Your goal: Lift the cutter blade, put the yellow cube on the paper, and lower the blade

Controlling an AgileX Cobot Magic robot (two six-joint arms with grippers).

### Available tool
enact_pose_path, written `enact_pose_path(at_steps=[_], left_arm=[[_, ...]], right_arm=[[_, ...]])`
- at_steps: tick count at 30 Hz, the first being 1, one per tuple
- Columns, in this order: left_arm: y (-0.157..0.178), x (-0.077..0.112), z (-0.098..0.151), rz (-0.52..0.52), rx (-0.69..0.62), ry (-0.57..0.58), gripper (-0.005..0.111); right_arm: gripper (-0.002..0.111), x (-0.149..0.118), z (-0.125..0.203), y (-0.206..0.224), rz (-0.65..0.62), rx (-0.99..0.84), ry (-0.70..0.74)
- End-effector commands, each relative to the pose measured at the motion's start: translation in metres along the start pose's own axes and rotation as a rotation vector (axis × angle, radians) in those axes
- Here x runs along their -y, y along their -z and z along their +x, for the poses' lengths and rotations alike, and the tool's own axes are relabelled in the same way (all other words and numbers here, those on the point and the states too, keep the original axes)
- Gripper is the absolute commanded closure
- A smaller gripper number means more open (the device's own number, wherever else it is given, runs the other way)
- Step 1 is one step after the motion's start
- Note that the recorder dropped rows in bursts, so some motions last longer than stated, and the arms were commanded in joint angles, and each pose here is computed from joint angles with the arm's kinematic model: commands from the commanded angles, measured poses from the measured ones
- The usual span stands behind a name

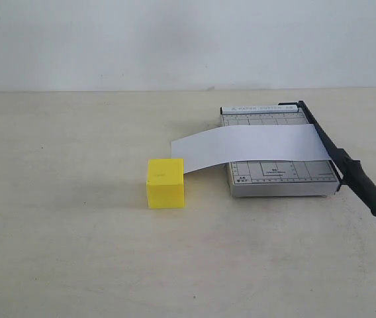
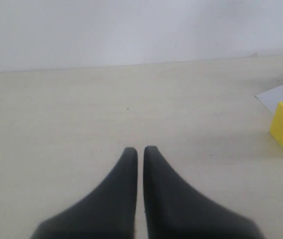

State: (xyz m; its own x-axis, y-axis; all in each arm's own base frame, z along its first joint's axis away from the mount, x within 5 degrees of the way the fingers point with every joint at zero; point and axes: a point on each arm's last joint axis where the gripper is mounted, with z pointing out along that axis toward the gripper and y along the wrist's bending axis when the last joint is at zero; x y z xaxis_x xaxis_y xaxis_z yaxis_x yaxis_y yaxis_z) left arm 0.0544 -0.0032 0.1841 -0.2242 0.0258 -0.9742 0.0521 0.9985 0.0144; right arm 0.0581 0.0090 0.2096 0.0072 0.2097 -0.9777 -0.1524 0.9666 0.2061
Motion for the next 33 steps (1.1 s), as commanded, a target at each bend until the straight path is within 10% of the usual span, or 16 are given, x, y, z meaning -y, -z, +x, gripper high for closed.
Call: enact_pose_path(at_steps=[1,17,24,33], left_arm=[[0.001,0.0,-0.002,0.0,0.019,0.017,0.102],[0.001,0.0,-0.002,0.0,0.019,0.017,0.102],[0.001,0.0,-0.002,0.0,0.019,0.017,0.102],[0.001,0.0,-0.002,0.0,0.019,0.017,0.102]], right_arm=[[0.106,0.002,-0.01,0.001,0.022,0.111,-0.108],[0.104,-0.011,-0.012,0.004,-0.053,-0.108,-0.315],[0.055,-0.018,-0.03,0.008,-0.063,-0.197,-0.293],[0.052,-0.021,-0.069,-0.017,0.089,-0.617,-0.098]])
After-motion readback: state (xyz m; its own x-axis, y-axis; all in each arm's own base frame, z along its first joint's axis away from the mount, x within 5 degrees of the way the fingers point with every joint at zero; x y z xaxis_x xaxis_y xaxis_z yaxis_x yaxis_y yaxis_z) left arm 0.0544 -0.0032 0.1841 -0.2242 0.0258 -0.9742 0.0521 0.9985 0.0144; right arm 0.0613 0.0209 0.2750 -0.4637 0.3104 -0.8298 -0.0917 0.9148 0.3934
